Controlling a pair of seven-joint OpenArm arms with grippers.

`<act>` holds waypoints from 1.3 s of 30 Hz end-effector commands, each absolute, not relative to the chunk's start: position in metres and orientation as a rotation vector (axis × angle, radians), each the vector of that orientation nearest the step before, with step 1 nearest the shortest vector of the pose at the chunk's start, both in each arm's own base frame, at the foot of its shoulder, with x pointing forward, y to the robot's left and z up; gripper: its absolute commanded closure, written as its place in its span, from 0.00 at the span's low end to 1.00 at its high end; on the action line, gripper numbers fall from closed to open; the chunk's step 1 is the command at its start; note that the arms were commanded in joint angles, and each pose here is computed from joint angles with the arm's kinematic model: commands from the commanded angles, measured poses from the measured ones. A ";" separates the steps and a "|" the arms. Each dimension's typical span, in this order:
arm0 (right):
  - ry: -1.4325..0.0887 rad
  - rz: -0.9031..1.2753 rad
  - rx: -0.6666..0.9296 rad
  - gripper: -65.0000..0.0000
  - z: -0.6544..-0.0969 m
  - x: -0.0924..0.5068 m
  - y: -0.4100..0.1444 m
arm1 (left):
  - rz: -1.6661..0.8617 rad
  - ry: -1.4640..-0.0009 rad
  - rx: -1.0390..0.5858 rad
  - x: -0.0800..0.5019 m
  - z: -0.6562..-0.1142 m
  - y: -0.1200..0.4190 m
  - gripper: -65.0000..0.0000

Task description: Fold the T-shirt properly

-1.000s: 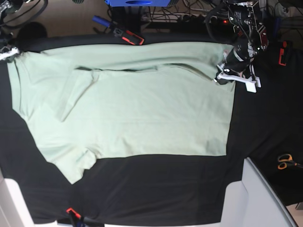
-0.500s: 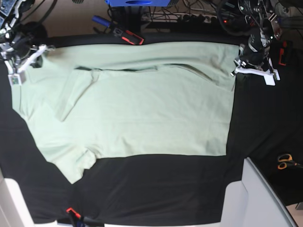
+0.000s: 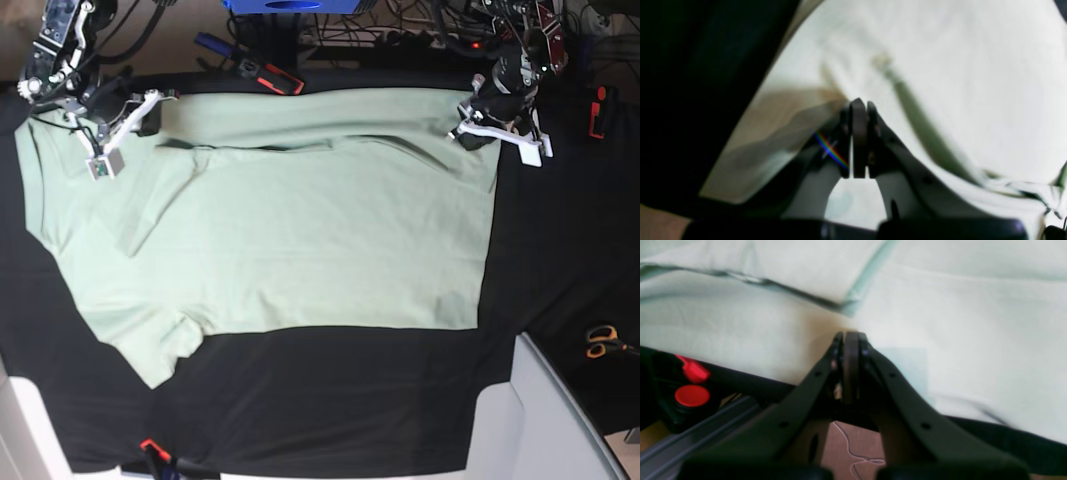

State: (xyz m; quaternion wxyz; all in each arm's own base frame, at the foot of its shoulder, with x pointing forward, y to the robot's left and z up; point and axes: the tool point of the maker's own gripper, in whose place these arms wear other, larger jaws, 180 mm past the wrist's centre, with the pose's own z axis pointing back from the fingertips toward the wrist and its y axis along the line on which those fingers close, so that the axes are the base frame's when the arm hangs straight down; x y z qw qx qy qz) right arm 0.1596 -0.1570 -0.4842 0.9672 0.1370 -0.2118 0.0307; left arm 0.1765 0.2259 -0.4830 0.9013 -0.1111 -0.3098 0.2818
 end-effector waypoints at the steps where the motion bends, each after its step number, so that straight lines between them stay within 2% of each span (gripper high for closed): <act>1: -0.465 0.074 0.282 1.00 -0.478 0.168 -0.156 | 0.580 -0.661 -0.230 0.179 -0.480 0.229 1.00; 7: -0.482 0.086 0.288 1.00 -0.475 0.178 -0.152 | 0.500 -0.658 -0.094 0.166 -0.496 0.236 1.00; 24: -0.473 0.069 0.335 1.00 -0.486 0.196 -0.143 | 0.498 -0.667 -0.090 0.166 -0.493 0.236 1.00; 30: -0.491 0.075 0.334 1.00 -0.481 0.207 -0.143 | 0.565 -0.739 -0.035 0.170 -0.472 0.265 1.00; 39: -0.502 0.132 0.360 1.00 -0.477 0.218 -0.125 | 0.588 -0.756 -0.012 0.175 -0.470 0.278 1.00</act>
